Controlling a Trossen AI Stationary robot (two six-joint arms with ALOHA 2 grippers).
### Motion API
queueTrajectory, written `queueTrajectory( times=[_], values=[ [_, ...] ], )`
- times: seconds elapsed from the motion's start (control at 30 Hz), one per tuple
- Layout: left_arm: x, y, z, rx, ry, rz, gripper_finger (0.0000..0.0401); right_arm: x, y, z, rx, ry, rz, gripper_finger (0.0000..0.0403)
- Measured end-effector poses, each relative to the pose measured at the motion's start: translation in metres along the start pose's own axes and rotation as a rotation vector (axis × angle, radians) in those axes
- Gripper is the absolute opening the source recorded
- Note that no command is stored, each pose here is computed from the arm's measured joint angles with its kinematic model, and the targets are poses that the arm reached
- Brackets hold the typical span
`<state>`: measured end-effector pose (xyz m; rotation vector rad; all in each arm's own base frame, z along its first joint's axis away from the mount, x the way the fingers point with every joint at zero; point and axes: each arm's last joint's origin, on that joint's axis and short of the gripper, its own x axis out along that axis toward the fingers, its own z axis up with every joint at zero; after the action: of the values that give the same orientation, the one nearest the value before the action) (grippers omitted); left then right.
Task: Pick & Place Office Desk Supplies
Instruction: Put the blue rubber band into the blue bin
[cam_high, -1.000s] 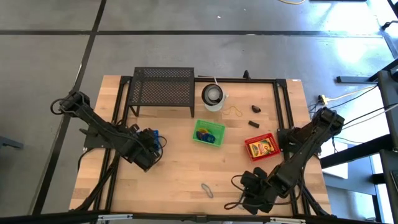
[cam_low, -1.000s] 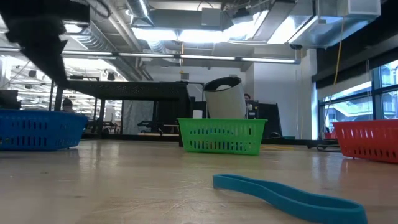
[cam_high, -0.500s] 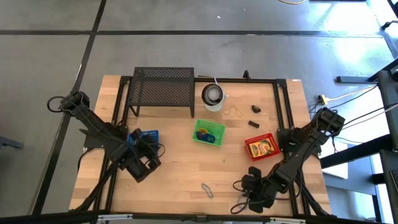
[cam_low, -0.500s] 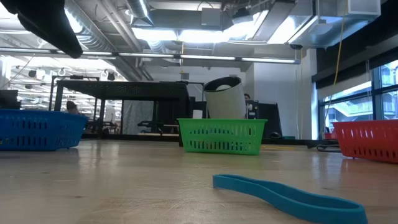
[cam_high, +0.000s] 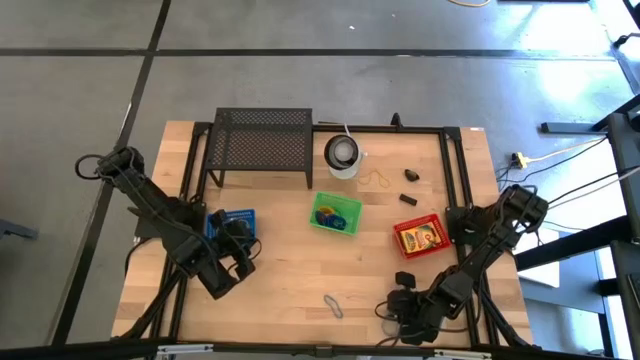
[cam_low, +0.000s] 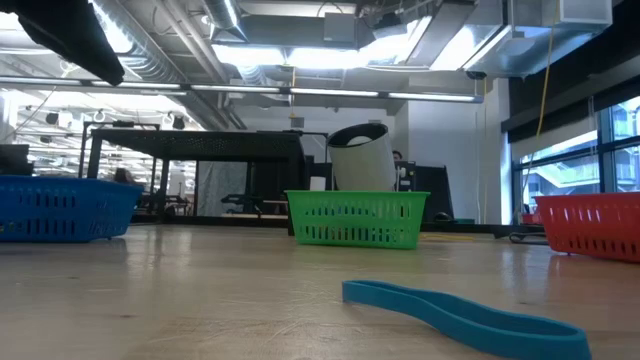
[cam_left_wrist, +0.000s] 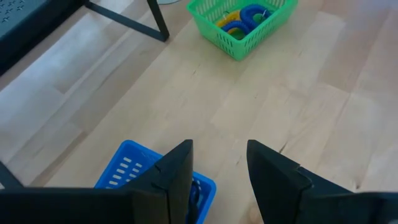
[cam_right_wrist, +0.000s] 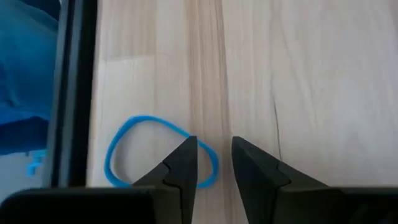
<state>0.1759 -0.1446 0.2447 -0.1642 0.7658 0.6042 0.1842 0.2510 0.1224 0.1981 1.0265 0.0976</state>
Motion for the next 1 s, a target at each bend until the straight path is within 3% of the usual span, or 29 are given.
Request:
queueTrajectory(
  times=[0.37, 0.73, 1.0],
  values=[
    [0.000, 0.000, 0.000, 0.001, -0.005, 0.002, 0.0146, 0.011, 0.000, -0.007, -0.056, 0.032, -0.022, 0.0097],
    [0.000, 0.000, 0.001, 0.001, -0.021, 0.006, 0.0146, 0.014, 0.000, -0.009, -0.127, 0.045, -0.018, 0.0010],
    [0.000, 0.000, 0.001, 0.000, -0.031, 0.008, 0.0146, 0.010, 0.002, -0.005, -0.164, -0.008, 0.001, 0.0007]
  ],
)
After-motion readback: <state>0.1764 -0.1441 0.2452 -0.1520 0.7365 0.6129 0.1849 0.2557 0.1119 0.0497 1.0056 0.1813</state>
